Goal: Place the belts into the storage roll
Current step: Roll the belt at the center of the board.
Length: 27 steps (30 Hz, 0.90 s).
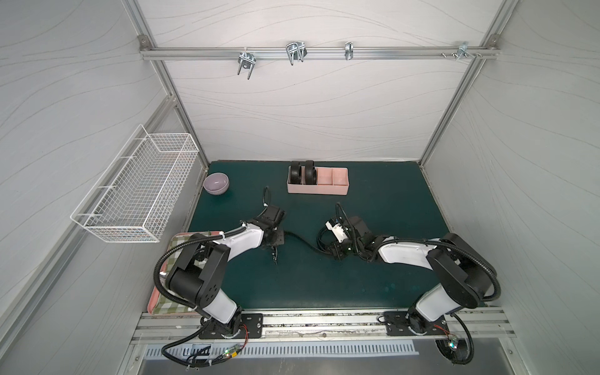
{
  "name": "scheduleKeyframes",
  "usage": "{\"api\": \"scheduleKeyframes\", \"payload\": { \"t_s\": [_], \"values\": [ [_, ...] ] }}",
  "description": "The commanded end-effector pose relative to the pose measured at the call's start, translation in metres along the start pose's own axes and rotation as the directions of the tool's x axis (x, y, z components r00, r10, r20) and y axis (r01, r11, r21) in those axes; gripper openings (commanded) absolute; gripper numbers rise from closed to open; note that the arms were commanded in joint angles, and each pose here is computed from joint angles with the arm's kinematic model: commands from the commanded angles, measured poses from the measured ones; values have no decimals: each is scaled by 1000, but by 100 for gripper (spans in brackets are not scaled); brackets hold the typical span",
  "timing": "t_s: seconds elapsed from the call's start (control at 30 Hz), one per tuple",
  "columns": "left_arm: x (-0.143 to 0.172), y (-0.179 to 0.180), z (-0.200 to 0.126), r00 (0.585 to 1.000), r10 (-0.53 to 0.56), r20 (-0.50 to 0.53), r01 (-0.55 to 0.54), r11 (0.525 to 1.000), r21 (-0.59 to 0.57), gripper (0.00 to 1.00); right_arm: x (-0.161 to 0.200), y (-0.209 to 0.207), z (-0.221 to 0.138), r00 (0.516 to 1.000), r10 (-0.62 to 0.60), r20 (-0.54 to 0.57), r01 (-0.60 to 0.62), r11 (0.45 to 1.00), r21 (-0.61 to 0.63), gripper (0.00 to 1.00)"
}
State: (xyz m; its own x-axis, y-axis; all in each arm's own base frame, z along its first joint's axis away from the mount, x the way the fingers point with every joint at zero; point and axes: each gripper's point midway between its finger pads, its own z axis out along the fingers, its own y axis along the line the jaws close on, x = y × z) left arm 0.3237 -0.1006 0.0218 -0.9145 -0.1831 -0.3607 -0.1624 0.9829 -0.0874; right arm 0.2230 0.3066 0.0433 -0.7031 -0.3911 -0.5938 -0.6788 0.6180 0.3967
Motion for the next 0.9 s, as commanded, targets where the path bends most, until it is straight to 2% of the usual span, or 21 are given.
{"api": "scheduleKeyframes", "payload": {
  "t_s": [0.0,0.13,0.17,0.2,0.27,0.33,0.43,0.47,0.57,0.67,0.7,0.8,0.87],
  "values": [
    [-46,-1,-2,997,-64,33,63,998,17,1,43,17,2,989,-29,-146,27,999,-20,0],
    [-76,-12,9,999,-30,27,29,999,38,9,54,34,3,988,-49,-146,40,997,-63,0],
    [-77,-16,12,1000,-20,12,20,999,45,16,56,35,4,988,-45,-147,36,997,-63,0],
    [-77,-16,14,1000,-20,3,20,999,43,23,58,35,4,988,-40,-149,31,998,-63,0],
    [-74,-14,16,1000,-24,2,24,999,37,54,62,35,4,988,-30,-153,21,998,-59,0],
    [-74,-9,14,1000,-16,10,15,1000,13,76,64,33,3,988,-21,-153,14,999,-50,0],
    [-80,-1,5,999,16,30,-15,999,-40,95,64,32,0,990,-14,-140,9,999,-39,0],
    [-84,4,0,999,28,43,-24,997,-73,99,64,31,-1,991,-14,-136,9,999,-35,0],
    [-99,19,-22,991,78,105,-56,979,-198,99,64,30,-1,991,-13,-133,9,1000,-28,0],
    [-113,38,-52,972,152,179,-74,922,-381,99,63,28,0,992,-12,-128,9,1000,-26,0],
    [-114,42,-59,968,157,196,-64,910,-410,99,63,28,1,992,-12,-126,9,1000,-26,0],
    [-96,42,-65,978,83,193,-11,938,-348,99,64,27,1,992,-11,-129,8,1000,-23,0],
    [-74,30,-62,988,-7,157,42,974,-223,99,63,26,1,992,-9,-127,7,1000,-17,0]
  ]
}}
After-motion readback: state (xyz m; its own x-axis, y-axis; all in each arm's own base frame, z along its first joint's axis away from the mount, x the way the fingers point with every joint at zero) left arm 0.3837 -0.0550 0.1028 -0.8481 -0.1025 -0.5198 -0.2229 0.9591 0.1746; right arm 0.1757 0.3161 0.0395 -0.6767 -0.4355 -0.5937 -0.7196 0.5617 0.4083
